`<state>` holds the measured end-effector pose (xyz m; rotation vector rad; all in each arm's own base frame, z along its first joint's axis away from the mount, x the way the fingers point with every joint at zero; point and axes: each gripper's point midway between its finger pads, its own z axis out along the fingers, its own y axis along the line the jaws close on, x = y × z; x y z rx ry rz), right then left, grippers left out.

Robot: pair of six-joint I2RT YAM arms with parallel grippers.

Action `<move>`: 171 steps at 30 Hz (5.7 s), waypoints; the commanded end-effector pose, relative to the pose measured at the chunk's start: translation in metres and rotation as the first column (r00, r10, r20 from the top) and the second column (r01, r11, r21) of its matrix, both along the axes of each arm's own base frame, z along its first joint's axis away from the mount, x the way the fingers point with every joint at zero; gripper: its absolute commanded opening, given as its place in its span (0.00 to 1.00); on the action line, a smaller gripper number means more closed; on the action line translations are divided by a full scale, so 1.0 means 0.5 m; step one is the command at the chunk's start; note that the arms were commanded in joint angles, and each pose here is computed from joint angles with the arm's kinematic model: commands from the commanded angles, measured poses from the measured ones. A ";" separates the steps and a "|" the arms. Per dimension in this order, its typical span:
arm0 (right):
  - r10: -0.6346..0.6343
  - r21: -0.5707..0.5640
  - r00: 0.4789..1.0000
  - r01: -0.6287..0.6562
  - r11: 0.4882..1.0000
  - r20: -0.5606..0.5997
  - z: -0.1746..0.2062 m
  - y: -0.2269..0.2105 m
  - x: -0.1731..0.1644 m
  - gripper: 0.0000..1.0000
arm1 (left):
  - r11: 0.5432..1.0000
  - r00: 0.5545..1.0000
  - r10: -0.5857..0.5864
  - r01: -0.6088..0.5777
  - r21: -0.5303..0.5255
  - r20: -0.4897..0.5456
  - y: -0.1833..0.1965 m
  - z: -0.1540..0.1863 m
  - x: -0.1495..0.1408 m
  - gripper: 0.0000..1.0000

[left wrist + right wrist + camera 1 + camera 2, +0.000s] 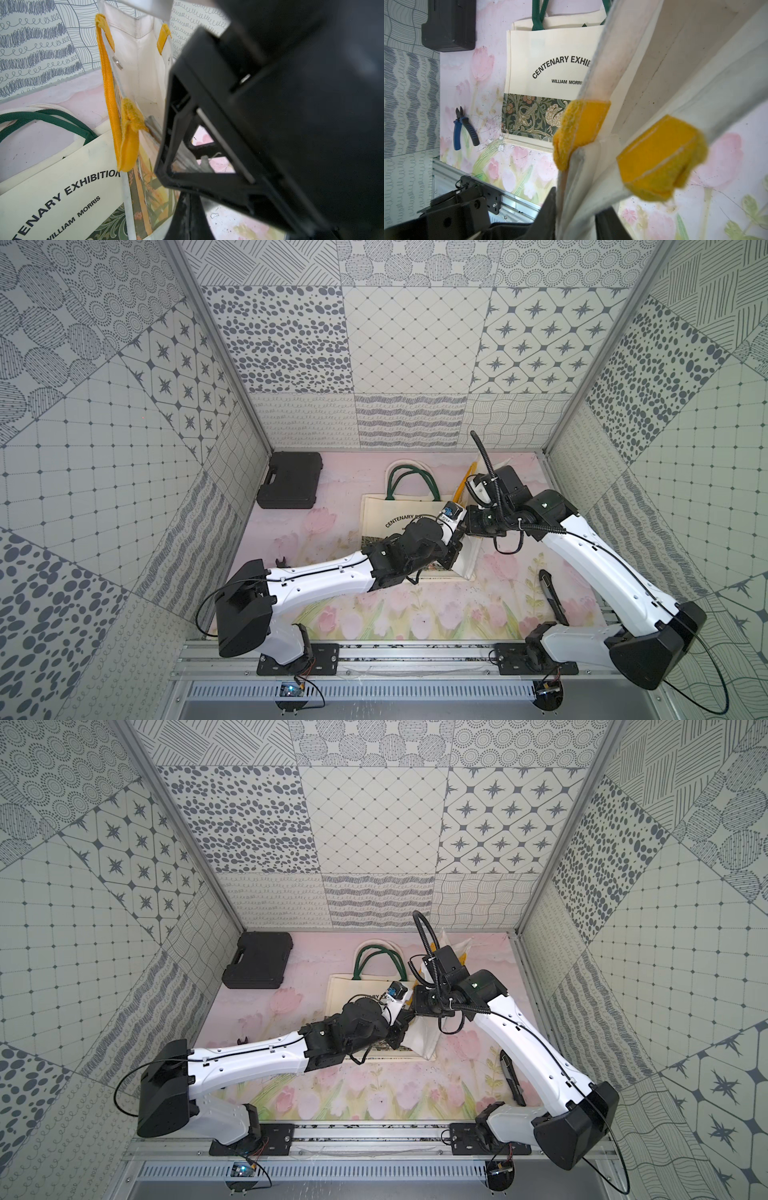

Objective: Put away the canvas bag
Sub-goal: Pick up the canvas bag from the center of the board, then press the canvas bag.

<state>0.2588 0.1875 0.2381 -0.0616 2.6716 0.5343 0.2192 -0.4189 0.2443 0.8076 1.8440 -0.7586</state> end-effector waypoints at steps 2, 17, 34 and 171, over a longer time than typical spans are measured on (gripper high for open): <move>-0.027 -0.004 0.999 0.027 1.000 0.046 0.017 -0.001 0.018 0.00 | 0.997 0.999 -0.028 0.030 -0.075 0.023 -0.010 0.050 -0.010 0.02; -0.203 0.233 0.979 0.206 0.950 -0.035 0.092 0.034 0.013 0.00 | 0.994 0.950 -0.055 0.022 0.110 0.307 0.106 0.062 -0.026 0.64; -0.221 0.408 0.960 0.274 0.871 -0.172 0.106 0.086 -0.005 0.00 | 0.990 0.932 0.016 -0.065 0.124 0.363 0.055 0.058 0.044 0.66; -0.231 0.483 0.962 0.272 0.833 -0.145 0.116 0.054 -0.004 0.00 | 0.988 0.912 -0.149 0.155 0.015 0.381 0.053 0.119 -0.032 0.40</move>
